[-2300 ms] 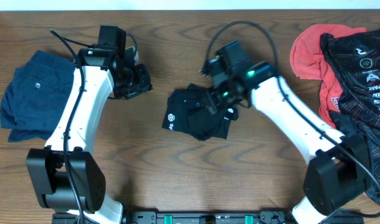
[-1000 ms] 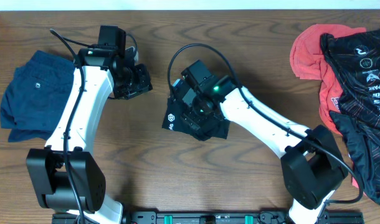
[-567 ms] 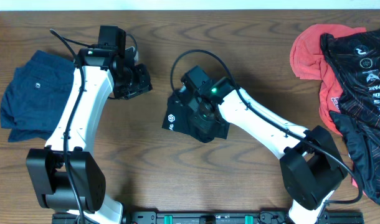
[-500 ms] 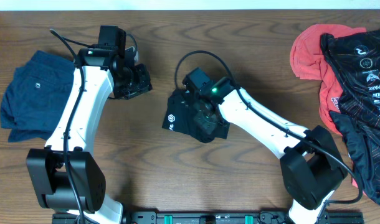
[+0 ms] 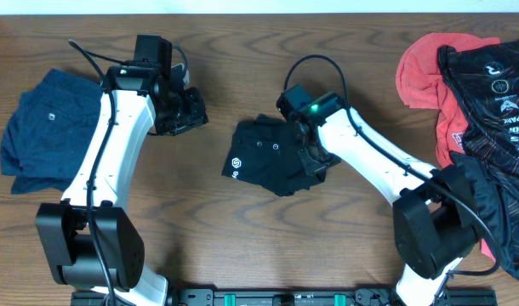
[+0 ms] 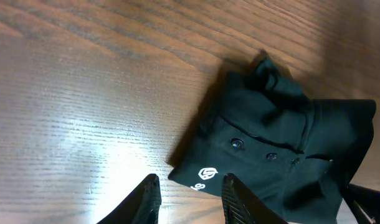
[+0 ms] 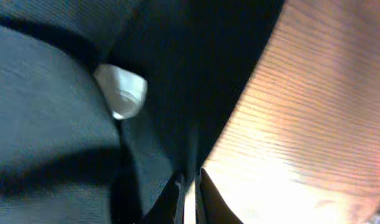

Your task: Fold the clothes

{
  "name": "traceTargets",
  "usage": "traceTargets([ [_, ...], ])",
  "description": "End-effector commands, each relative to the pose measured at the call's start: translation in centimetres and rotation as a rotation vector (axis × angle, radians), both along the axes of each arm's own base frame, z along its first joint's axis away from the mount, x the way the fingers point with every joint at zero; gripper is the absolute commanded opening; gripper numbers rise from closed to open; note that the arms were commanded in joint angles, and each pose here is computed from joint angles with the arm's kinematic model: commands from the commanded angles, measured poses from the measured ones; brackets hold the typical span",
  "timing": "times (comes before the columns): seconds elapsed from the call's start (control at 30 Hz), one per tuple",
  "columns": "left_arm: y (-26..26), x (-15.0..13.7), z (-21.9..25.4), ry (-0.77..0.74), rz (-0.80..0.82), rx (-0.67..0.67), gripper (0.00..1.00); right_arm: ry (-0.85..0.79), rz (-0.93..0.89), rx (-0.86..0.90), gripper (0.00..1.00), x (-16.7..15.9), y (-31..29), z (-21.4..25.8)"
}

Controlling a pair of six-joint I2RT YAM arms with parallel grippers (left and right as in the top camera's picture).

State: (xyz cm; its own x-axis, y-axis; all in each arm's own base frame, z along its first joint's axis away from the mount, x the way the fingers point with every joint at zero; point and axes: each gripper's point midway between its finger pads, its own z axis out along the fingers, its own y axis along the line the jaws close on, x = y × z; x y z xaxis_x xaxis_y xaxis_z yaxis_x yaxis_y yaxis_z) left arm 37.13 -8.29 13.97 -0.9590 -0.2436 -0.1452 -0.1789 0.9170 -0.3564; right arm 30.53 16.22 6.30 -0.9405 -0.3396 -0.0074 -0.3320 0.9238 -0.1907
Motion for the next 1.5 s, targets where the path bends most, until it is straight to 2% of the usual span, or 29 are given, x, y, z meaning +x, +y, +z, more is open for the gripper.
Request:
traceTargets([
  [0.0, -1.1, -0.1, 0.0, -0.034, -0.100, 0.018, 0.35, 0.011, -0.067, 0.134, 0.09, 0.0, 1.8, 0.3],
  [0.1, -2.7, 0.3, 0.3, -0.093, -0.205, 0.030, 0.35, -0.044, -0.059, 0.272, 0.12, 0.9, 3.9, 2.3],
  [0.17, -3.8, 0.7, 0.5, -0.134, -0.257, 0.034, 0.39, -0.070, -0.040, 0.344, 0.12, 1.1, 4.8, 3.7],
  [0.3, -6.2, 1.8, 0.2, -0.214, -0.372, 0.045, 0.44, -0.043, 0.091, 0.471, 0.14, 0.0, 7.0, 5.5],
  [0.43, -7.5, 2.7, -2.2, -0.196, -0.401, 0.046, 0.45, 0.020, 0.084, 0.441, 0.14, -1.2, 6.3, 4.2],
  [0.63, -8.6, 2.2, -7.0, -0.087, -0.434, 0.052, 0.45, 0.101, 0.063, 0.406, 0.15, -3.4, 5.2, 0.9],
  [0.83, -8.4, 1.8, -11.4, 0.010, -0.439, 0.072, 0.45, 0.075, 0.056, 0.392, 0.20, -3.5, 4.3, -2.2],
  [1.03, -6.1, 0.2, -14.3, 0.131, -0.431, 0.184, 0.44, -0.106, -0.086, 0.251, 0.20, -0.1, -0.3, -4.9],
  [1.13, -5.4, -1.6, -14.3, 0.213, -0.420, 0.200, 0.44, -0.202, -0.130, 0.289, 0.18, 2.5, -1.1, -5.0],
  [1.33, -4.1, -6.3, -13.6, 0.457, -0.263, 0.216, 0.44, -0.358, -0.150, 0.362, 0.17, 6.9, -1.4, -3.6],
  [1.4, -4.3, -7.6, -13.2, 0.522, -0.234, 0.195, 0.44, -0.400, -0.125, 0.379, 0.17, 7.9, -1.1, -3.1],
  [1.47, -4.9, -8.3, -12.8, 0.553, -0.234, 0.155, 0.40, -0.430, -0.099, 0.388, 0.17, 8.6, -0.8, -2.7],
])
